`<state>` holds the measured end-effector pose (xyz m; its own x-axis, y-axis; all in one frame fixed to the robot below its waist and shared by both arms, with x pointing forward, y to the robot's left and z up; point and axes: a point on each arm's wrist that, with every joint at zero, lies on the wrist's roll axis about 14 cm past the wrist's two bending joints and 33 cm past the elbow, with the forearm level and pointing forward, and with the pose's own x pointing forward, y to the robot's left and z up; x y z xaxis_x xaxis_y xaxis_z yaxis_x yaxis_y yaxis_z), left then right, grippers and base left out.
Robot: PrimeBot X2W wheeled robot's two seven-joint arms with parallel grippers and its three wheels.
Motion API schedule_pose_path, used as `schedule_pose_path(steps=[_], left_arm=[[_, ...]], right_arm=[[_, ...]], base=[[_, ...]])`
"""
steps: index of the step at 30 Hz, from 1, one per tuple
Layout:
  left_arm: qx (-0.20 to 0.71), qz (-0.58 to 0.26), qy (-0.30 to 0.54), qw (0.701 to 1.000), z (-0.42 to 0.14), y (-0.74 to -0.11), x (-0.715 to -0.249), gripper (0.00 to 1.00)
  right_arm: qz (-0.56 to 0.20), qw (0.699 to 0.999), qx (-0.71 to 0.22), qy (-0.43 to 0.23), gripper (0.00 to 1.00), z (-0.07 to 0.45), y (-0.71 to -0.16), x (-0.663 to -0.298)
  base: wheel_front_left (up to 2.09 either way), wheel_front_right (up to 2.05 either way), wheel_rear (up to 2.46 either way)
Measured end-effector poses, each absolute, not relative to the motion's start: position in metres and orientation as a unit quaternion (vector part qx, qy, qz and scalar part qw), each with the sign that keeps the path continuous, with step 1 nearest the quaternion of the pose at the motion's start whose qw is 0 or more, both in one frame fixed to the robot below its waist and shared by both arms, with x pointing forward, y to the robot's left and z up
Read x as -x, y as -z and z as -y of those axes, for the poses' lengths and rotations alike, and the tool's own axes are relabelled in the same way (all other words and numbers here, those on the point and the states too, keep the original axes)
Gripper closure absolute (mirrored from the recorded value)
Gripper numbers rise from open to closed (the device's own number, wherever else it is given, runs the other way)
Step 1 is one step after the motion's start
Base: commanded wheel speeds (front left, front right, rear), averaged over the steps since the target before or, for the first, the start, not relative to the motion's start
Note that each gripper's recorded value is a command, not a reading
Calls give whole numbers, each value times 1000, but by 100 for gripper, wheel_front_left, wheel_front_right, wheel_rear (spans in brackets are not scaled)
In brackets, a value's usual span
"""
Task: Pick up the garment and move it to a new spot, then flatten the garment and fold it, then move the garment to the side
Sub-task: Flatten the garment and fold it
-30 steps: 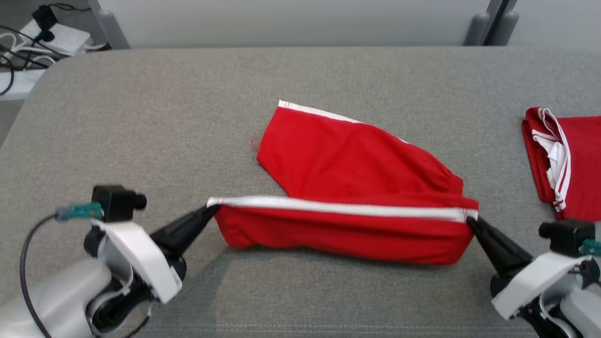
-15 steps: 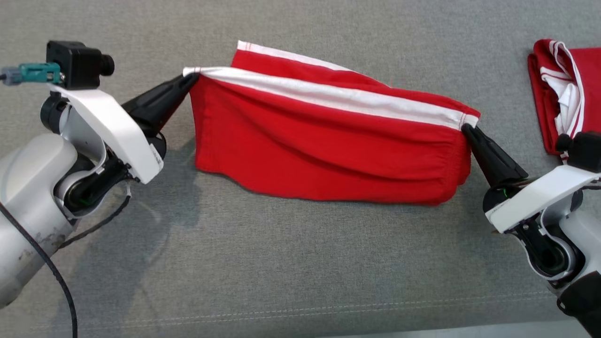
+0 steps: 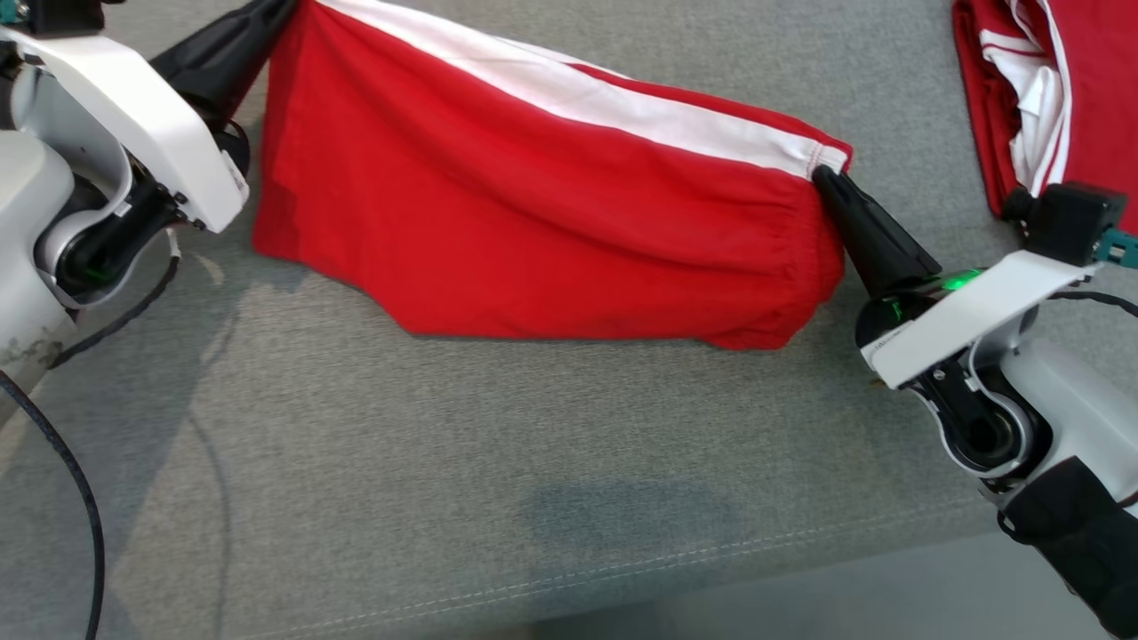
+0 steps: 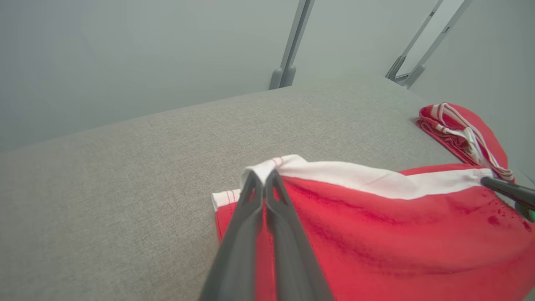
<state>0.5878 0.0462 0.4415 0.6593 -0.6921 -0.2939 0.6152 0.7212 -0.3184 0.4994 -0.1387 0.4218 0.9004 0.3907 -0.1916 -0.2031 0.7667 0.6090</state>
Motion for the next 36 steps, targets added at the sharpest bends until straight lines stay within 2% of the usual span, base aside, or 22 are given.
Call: schedule_pose_path(steps=[11,12,13,14,15,21,29,31,36], left_arm=[[80,-223,357,904,-35,-399,-611,100],[79,-226,355,904,-36,-396,-611,99],[77,-228,352,904,-37,-394,-612,63],[77,-228,352,904,-37,-394,-612,22],[74,-230,352,904,-37,-393,-611,0],[74,-205,342,914,-44,-405,-612,0],[72,-174,323,928,-59,-421,-596,0],[47,-167,318,932,-67,-424,-593,0],[73,-123,288,947,-75,-456,-592,0]], right_arm=[[-135,936,-298,-132,100,147,-417,-516],[-134,936,-299,-130,79,147,-417,-517],[-132,936,-301,-128,31,148,-417,-518],[-132,936,-301,-128,0,148,-417,-518],[-132,936,-300,-127,0,148,-416,-518],[-105,944,-291,-115,0,159,-430,-526],[-81,954,-274,-92,0,176,-441,-511],[-74,955,-271,-92,0,176,-446,-508],[-56,959,-261,-96,0,174,-460,-502]], base=[[0,0,0],[0,0,0],[0,0,0],[0,0,0],[0,0,0],[0,0,0],[0,0,0],[0,0,0],[0,0,0]])
